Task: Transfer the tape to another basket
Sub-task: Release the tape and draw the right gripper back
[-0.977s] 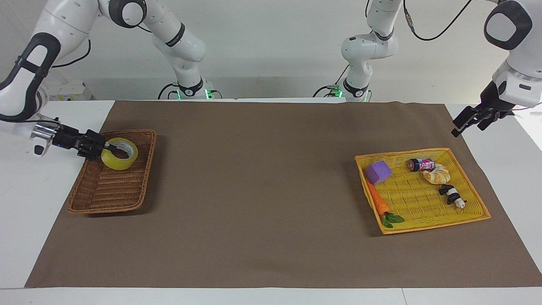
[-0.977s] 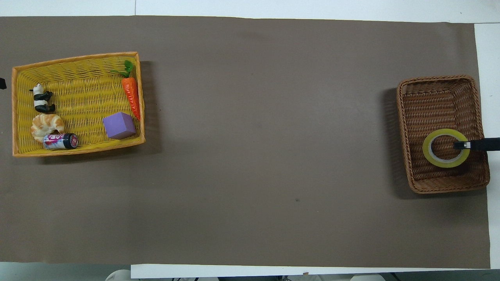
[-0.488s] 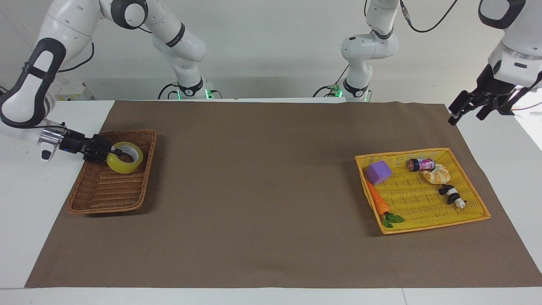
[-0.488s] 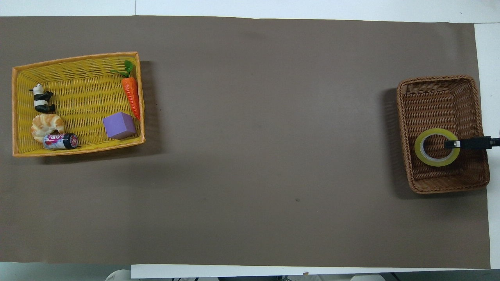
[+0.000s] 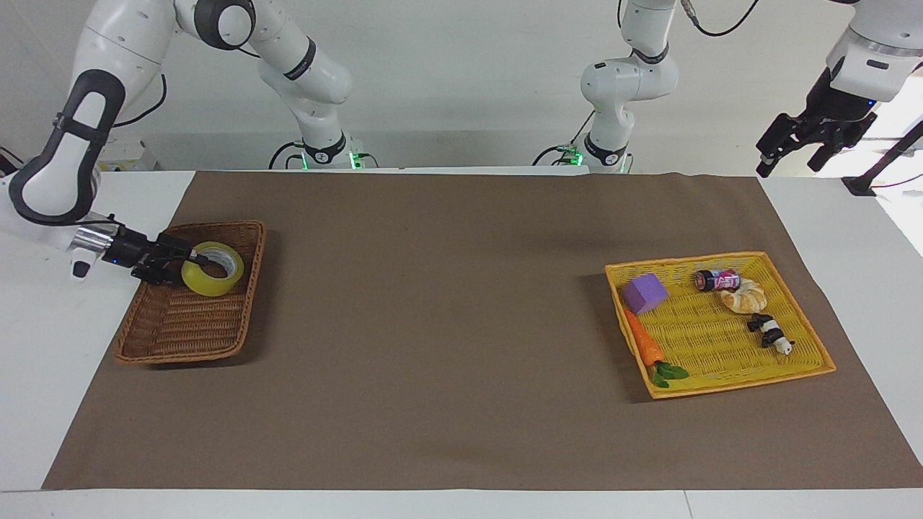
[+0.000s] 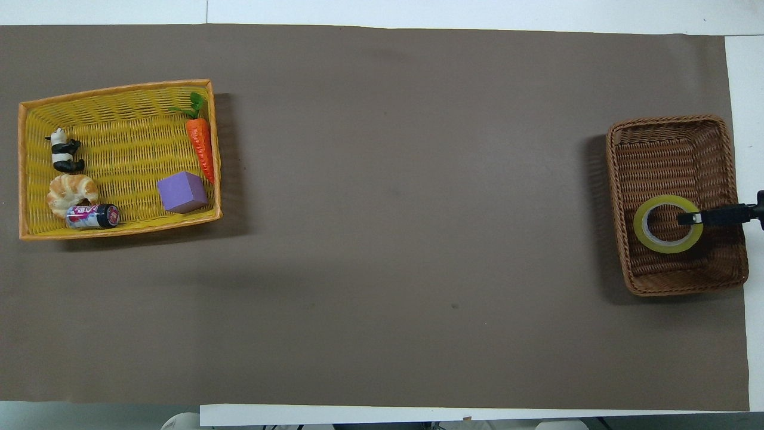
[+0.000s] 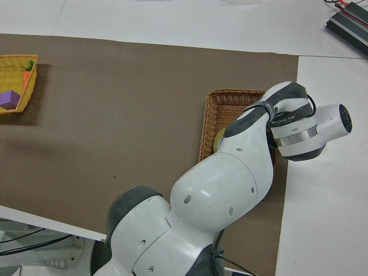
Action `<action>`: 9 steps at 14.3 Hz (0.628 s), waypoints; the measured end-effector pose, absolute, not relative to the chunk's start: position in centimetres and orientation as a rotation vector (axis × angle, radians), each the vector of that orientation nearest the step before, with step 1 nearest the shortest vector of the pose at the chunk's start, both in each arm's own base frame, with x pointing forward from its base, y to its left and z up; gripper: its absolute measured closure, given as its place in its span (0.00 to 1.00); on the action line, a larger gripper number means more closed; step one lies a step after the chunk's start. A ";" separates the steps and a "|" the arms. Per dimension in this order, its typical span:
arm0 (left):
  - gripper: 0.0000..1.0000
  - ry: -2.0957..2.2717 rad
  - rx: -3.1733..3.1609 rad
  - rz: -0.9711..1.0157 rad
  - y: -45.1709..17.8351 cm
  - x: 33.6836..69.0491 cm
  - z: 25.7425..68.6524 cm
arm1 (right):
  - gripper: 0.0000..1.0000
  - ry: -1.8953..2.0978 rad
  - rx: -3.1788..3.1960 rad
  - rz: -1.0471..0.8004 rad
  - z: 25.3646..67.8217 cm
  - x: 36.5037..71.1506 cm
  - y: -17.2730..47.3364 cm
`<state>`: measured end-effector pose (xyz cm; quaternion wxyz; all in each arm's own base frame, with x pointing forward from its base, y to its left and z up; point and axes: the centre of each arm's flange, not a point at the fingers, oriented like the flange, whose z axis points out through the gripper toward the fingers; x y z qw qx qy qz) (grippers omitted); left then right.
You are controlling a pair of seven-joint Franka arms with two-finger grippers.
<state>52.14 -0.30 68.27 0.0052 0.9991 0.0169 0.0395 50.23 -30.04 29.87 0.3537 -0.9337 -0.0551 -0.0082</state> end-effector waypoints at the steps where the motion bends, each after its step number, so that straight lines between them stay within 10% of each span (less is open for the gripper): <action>1: 0.00 0.046 3.129 0.117 -0.5 52.3 68.1 | 0.00 -0.173 -2.440 -0.019 30.2 50.7 -29.8; 9: 0.00 0.027 3.130 0.052 -0.9 53.7 65.9 | 0.00 -0.460 -2.821 -0.036 42.6 53.8 -27.1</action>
